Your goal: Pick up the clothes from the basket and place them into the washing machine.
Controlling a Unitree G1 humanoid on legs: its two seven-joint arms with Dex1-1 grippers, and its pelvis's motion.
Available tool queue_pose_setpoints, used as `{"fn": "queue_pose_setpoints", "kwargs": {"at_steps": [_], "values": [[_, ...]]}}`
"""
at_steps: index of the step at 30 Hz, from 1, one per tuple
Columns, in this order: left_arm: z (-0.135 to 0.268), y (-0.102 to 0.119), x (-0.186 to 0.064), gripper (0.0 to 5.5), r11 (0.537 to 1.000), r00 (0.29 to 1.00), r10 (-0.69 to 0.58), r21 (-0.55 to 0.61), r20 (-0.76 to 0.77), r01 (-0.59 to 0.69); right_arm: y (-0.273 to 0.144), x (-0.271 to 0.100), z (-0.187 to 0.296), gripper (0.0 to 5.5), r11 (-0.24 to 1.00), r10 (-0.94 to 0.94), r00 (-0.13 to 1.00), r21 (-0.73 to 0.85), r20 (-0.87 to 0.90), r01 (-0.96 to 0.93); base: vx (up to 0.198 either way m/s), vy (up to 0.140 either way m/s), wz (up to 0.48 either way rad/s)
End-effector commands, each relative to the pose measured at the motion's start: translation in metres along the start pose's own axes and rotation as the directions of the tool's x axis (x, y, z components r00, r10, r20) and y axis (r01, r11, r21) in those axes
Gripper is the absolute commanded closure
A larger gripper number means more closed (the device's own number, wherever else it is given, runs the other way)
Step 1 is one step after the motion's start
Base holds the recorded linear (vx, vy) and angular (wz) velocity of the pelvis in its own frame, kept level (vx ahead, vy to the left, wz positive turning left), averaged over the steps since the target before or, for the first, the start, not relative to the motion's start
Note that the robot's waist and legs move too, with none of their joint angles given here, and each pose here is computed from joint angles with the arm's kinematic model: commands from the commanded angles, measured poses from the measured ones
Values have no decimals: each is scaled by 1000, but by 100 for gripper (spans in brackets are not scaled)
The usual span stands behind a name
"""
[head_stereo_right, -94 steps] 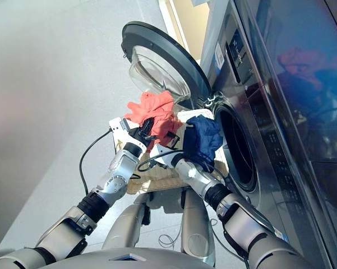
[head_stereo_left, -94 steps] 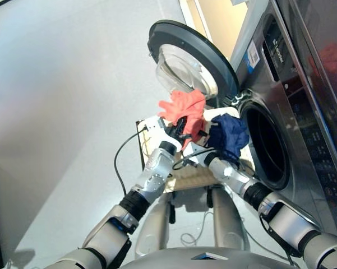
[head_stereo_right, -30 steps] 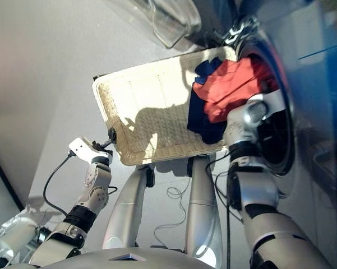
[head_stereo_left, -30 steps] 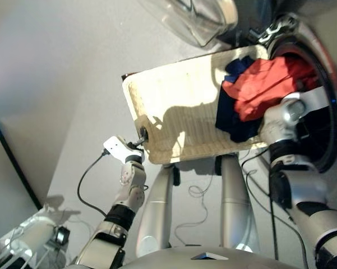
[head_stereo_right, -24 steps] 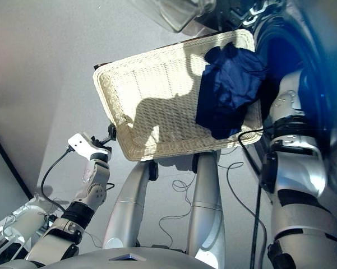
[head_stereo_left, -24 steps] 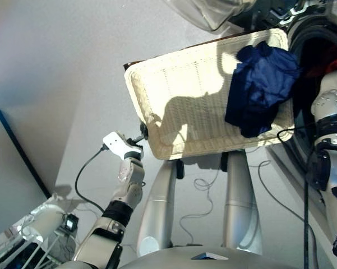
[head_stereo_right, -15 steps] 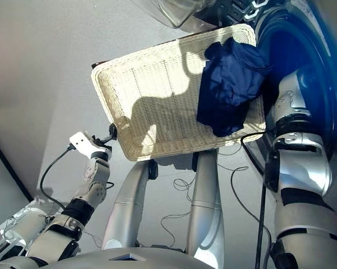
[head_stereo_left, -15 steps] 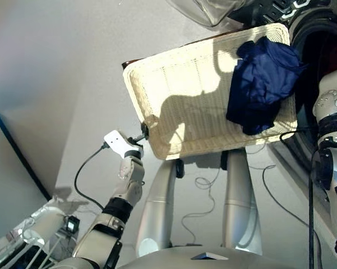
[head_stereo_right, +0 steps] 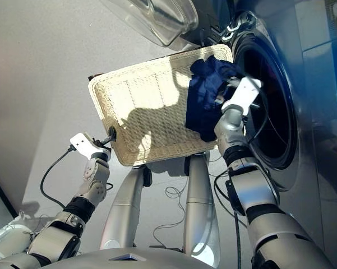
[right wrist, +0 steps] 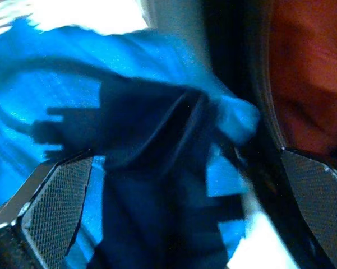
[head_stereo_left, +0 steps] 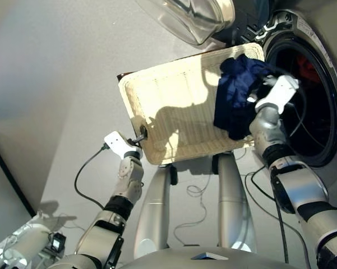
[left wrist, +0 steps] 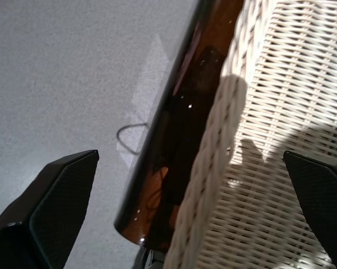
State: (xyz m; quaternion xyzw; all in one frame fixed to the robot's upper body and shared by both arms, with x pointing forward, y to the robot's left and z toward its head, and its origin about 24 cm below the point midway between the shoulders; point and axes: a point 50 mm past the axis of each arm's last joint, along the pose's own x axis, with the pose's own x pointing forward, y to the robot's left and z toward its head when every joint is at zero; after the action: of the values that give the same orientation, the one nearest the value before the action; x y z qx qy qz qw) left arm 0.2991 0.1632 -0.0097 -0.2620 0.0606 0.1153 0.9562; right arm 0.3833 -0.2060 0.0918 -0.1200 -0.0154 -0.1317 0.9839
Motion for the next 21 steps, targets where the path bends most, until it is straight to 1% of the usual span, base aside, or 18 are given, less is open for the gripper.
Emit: {"fn": "queue_pose_setpoints", "kwargs": {"at_steps": [1, 2, 3, 6, 7, 9, 12, 13, 15, 16, 17, 18, 21], "values": [[23, 7, 11, 0, 1000, 996, 8, 11, 85, -9, 10, -1, -7, 0, 985, 92, 995, -142, -35, -96, 0, 0, 0], [23, 7, 11, 0, 1000, 996, 8, 11, 85, -9, 10, -1, -7, 0, 985, 92, 995, -142, -35, -96, 0, 0, 0], [25, 4, 13, 0, 1000, 996, -5, 19, 87, 3, 11, -1, -13, 0, 967, 116, 990, -217, -78, -131, 0, 0, 0], [27, 0, 15, 0, 1000, 996, -12, 19, 90, 10, 11, 0, -14, 0, 959, 107, 989, -253, -98, -129, 0, 0, 0], [27, 0, 16, 0, 1000, 996, -15, 22, 85, 13, 6, 1, -17, 0, 953, 98, 986, -272, -133, -131, 0, 0, 0], [27, -3, 17, 0, 999, 996, -24, 23, 85, 22, 0, 4, -18, 0, 955, 72, 984, -275, -160, -115, 0, 0, 0], [31, -8, 19, 0, 999, 995, -42, 30, 92, 39, -10, 12, -7, 0, 966, 21, 988, -251, -151, -59, 0, 0, 0], [35, -10, 20, 0, 998, 993, -54, 26, 104, 51, -27, 18, 0, 0, 971, -30, 986, -237, -164, -9, 0, 0, 0], [36, -12, 20, 0, 998, 992, -67, 28, 108, 64, -32, 21, 5, 0, 970, -41, 986, -245, -162, 0, 0, 0, 0], [37, -14, 19, 0, 996, 990, -85, 33, 113, 82, -41, 26, 14, 0, 967, -74, 986, -254, -151, 34, 0, 0, 0], [36, -15, 18, 0, 995, 990, -93, 36, 111, 89, -45, 28, 18, 414, 962, -81, 986, -270, -145, 39, 0, 0, 0], [35, -16, 17, 0, 995, 990, -97, 38, 107, 94, -45, 28, 19, 550, 963, -87, 986, -264, -142, 47, 0, 0, 0], [34, -17, 17, 0, 994, 989, -103, 43, 105, 99, -41, 27, 17, 550, 969, -82, 986, -243, -147, 44, 0, 0, 0]]}}
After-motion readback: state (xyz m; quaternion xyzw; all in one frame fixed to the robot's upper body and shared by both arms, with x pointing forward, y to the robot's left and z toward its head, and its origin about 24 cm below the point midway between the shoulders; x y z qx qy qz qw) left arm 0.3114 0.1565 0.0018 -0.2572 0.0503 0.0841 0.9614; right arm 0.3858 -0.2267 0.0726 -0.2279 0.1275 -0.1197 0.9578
